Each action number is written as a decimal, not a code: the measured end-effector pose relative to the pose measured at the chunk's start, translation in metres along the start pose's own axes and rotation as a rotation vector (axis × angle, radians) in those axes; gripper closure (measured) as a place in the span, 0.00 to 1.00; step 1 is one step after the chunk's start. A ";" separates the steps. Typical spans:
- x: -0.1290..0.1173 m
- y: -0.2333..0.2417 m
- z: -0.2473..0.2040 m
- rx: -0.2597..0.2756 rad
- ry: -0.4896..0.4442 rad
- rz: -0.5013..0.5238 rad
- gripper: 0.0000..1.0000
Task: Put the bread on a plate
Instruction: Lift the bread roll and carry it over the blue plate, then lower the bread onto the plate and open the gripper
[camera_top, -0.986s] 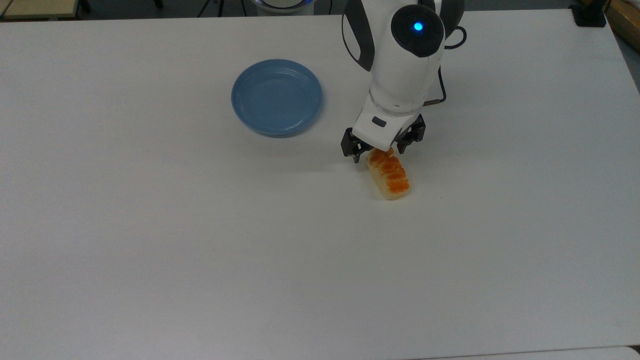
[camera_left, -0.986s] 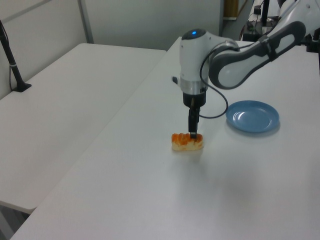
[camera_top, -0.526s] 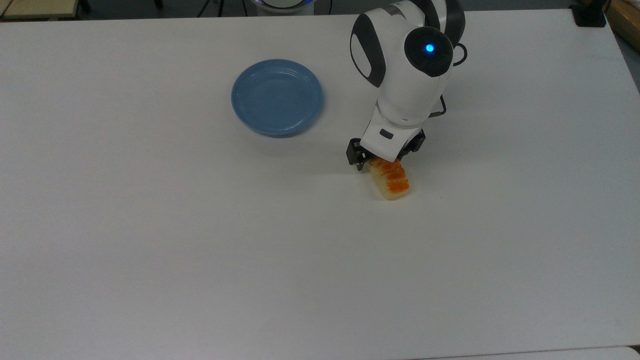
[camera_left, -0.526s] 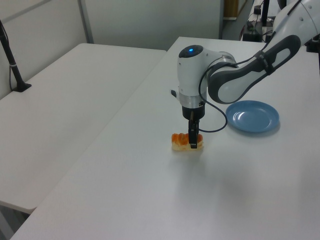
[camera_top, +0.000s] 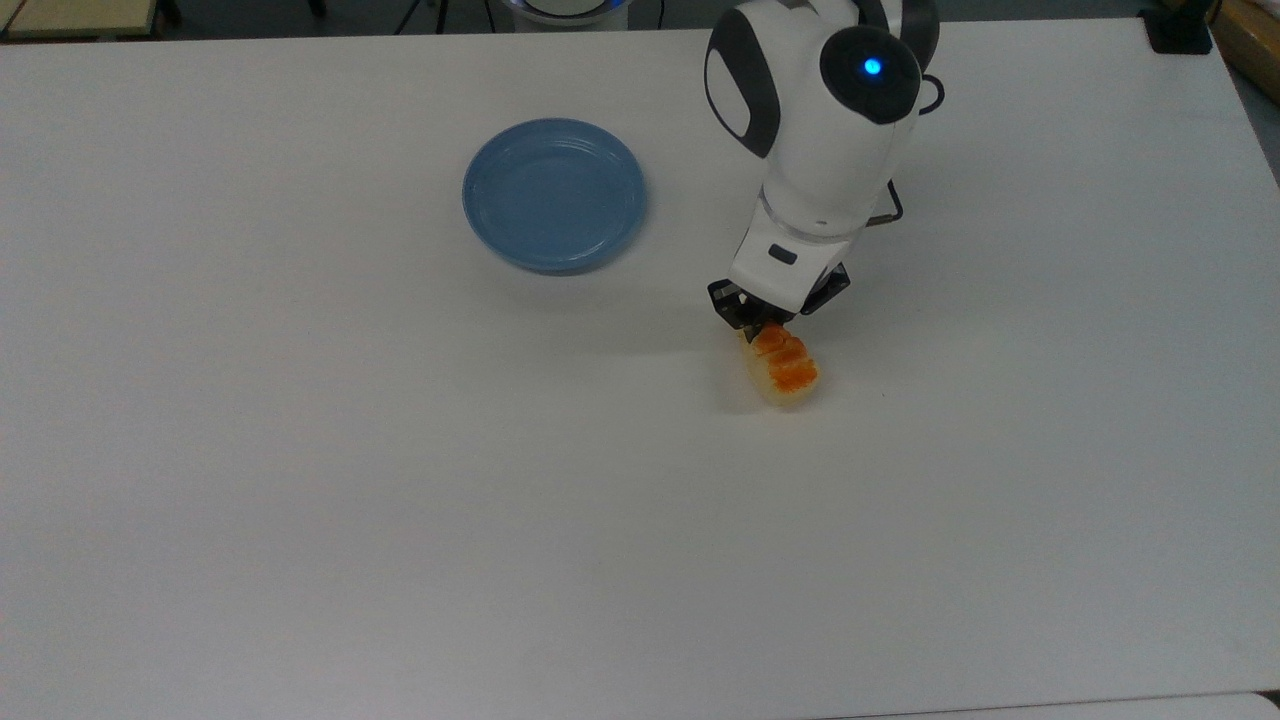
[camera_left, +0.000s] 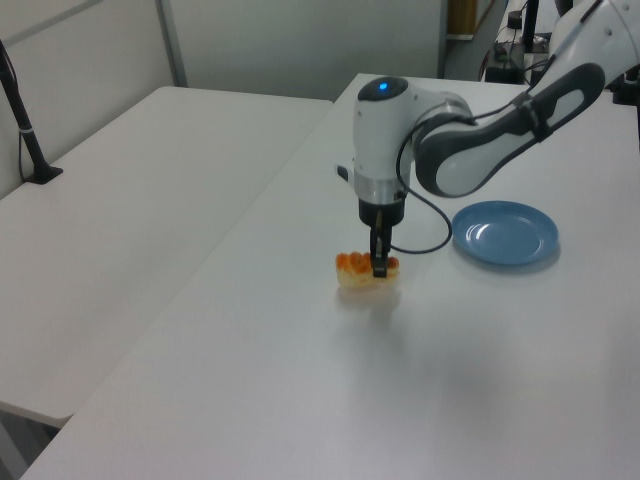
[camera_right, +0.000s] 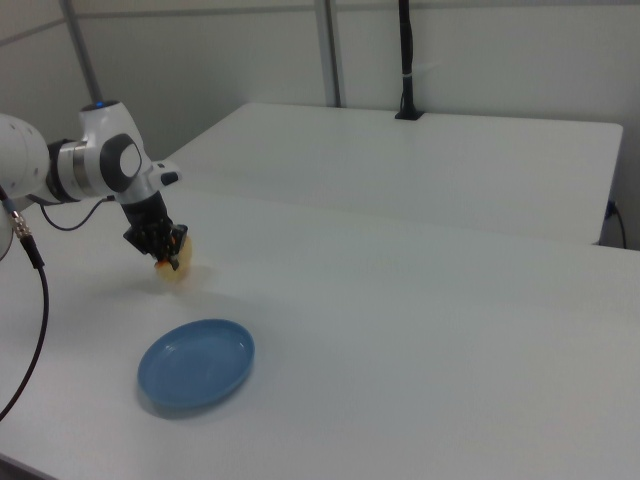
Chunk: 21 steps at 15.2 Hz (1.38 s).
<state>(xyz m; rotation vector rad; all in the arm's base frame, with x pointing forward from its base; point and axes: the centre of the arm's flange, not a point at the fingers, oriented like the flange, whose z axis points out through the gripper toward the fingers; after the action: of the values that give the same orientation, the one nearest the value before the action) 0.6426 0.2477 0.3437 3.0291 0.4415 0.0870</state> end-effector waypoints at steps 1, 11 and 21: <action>0.000 0.005 -0.016 -0.003 0.017 0.008 0.80; -0.110 0.099 -0.104 -0.062 -0.119 -0.025 0.80; -0.160 0.137 -0.025 -0.033 -0.314 -0.057 0.80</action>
<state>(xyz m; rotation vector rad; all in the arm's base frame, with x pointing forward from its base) 0.5262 0.0728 0.3730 2.9192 0.4891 -0.3753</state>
